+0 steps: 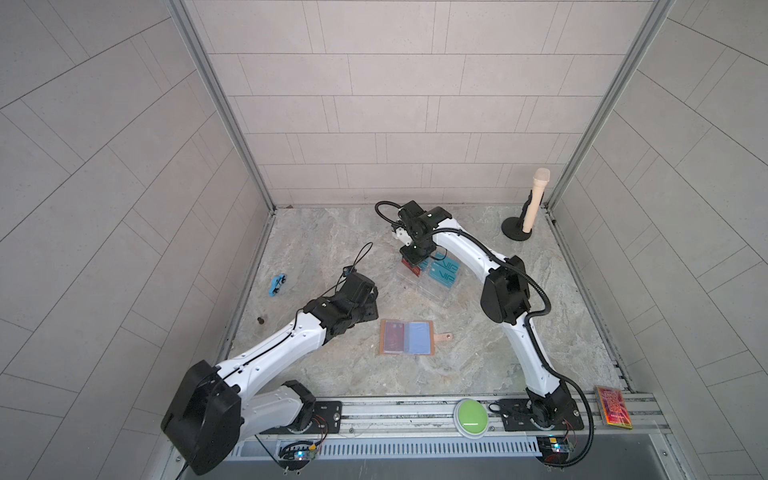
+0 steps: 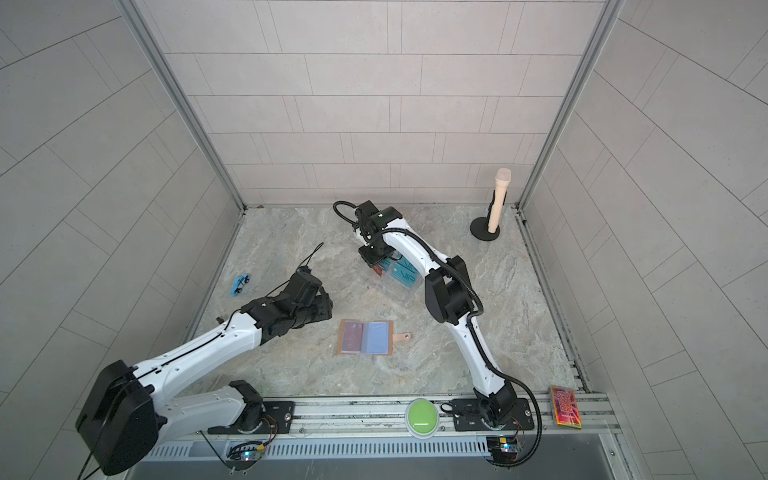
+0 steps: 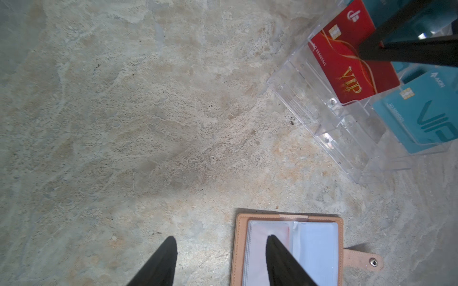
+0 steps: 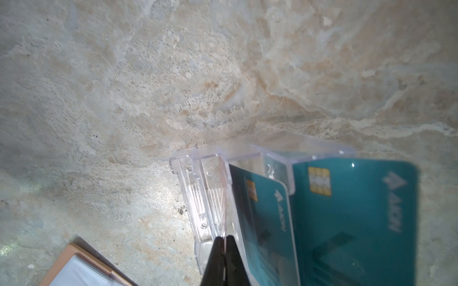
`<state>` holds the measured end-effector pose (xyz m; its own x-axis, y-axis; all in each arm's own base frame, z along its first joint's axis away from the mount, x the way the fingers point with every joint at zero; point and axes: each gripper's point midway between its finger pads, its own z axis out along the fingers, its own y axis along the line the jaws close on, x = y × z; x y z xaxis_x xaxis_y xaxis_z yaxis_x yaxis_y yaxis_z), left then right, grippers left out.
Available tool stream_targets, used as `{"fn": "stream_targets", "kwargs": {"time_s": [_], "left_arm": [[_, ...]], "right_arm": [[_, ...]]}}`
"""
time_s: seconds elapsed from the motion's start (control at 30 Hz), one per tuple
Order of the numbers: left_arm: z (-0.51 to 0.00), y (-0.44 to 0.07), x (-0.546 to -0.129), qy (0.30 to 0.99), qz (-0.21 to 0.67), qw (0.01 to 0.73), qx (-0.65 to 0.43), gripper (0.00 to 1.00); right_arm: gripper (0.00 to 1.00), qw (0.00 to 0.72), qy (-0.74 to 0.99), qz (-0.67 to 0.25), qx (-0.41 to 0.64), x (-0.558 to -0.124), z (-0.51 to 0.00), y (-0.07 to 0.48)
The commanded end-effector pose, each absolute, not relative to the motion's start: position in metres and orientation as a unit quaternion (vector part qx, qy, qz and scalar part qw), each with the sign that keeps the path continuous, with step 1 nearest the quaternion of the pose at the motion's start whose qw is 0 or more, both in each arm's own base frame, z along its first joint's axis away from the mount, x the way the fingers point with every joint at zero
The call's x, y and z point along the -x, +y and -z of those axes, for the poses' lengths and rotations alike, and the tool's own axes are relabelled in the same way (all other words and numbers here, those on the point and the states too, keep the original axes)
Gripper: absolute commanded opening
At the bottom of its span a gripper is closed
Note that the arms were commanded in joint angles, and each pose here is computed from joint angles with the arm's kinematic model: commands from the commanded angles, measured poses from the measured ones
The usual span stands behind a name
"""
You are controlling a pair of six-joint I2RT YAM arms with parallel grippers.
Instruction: Put the credit cards into the card holder
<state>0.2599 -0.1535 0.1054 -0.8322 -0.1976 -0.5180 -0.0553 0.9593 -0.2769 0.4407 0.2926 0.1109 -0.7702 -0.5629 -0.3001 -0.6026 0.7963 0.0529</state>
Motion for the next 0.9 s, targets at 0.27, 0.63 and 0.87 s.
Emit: {"fn": "stream_targets", "kwargs": {"time_s": [0.27, 0.63, 0.87], "left_arm": [[-0.131, -0.163, -0.252, 0.935, 0.189, 0.29, 0.077, 0.57], [-0.124, -0.182, -0.243, 0.931, 0.239, 0.273, 0.039, 0.43], [-0.091, -0.206, -0.232, 0.946, 0.23, 0.226, 0.01, 0.33]], "right_arm": [[0.0, 0.213, 0.908, -0.241, 0.267, -0.384, -0.234, 0.304], [0.0, 0.093, 0.872, -0.452, 0.164, -0.258, -0.177, 0.308], [0.0, 0.033, 0.868, -0.482, 0.118, -0.214, -0.125, 0.3]]}}
